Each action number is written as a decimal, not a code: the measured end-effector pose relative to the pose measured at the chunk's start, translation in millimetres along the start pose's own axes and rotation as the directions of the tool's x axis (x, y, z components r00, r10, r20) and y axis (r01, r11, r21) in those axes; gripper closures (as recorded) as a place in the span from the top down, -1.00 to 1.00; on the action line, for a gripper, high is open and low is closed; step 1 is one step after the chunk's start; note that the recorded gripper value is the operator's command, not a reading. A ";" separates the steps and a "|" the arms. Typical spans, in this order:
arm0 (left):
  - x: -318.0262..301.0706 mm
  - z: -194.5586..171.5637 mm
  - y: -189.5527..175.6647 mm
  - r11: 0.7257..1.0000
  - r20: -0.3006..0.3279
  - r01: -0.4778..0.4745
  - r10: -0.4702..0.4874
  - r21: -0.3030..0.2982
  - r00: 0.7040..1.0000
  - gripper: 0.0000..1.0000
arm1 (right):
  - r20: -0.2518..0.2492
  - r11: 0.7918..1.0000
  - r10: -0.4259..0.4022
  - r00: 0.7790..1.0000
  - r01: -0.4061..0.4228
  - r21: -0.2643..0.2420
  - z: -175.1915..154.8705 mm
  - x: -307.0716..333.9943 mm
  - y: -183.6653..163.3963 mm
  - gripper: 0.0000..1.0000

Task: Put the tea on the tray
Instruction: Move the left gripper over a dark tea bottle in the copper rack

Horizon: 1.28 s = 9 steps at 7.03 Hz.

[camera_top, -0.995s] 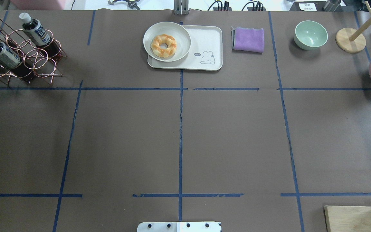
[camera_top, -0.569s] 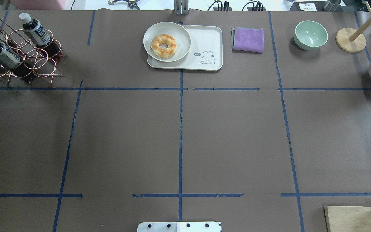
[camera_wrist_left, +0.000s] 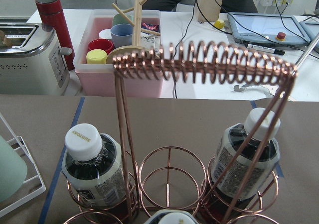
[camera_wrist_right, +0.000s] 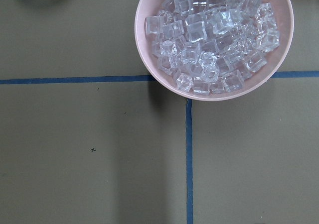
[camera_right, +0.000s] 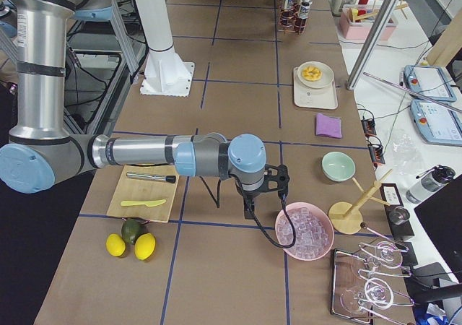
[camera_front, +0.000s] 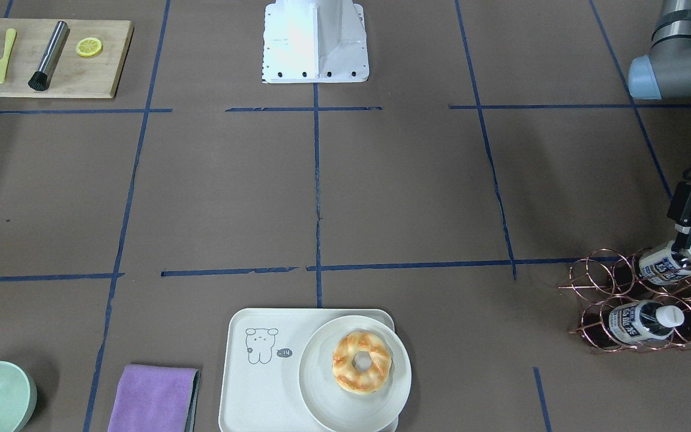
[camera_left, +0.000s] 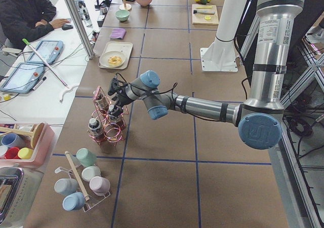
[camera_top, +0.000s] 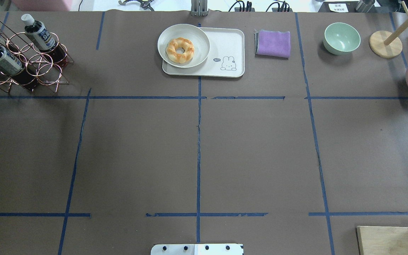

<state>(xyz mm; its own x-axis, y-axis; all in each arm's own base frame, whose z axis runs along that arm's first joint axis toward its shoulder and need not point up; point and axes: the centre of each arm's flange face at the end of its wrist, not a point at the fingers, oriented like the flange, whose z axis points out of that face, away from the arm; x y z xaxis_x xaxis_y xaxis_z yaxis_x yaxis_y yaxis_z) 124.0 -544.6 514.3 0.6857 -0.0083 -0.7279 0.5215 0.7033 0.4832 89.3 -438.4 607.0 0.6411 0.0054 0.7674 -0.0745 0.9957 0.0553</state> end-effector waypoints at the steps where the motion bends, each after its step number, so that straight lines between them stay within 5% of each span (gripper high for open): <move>1: 1.9 3.0 2.3 1.000 -0.001 -0.002 0.002 -0.006 1.000 0.66 | 0.000 1.000 0.000 1.000 0.000 0.000 0.2 0.1 0.0 1.00; 7: 5.8 16.2 2.0 1.000 0.002 -0.010 0.010 -0.016 1.000 0.49 | 0.000 1.000 0.002 1.000 -0.002 0.000 0.1 0.4 0.1 1.00; 8: 5.0 16.4 2.2 1.000 0.003 -0.010 0.010 -0.016 1.000 0.35 | 0.000 1.000 0.002 1.000 -0.002 0.000 0.2 0.6 0.1 1.00; 9: 4.6 16.1 2.2 1.000 0.003 -0.010 0.010 -0.016 1.000 -0.17 | -0.001 1.000 0.002 1.000 -0.002 0.000 0.0 0.5 0.1 1.00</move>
<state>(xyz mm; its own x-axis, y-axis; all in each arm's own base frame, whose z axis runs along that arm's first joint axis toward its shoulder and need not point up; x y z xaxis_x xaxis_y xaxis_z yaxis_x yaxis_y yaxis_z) 136.4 -554.5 519.9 0.6925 -0.0034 -0.7215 0.5063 0.7147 0.4826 89.6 -438.3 607.4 0.6415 0.0071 0.7671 -0.0757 0.9957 0.0541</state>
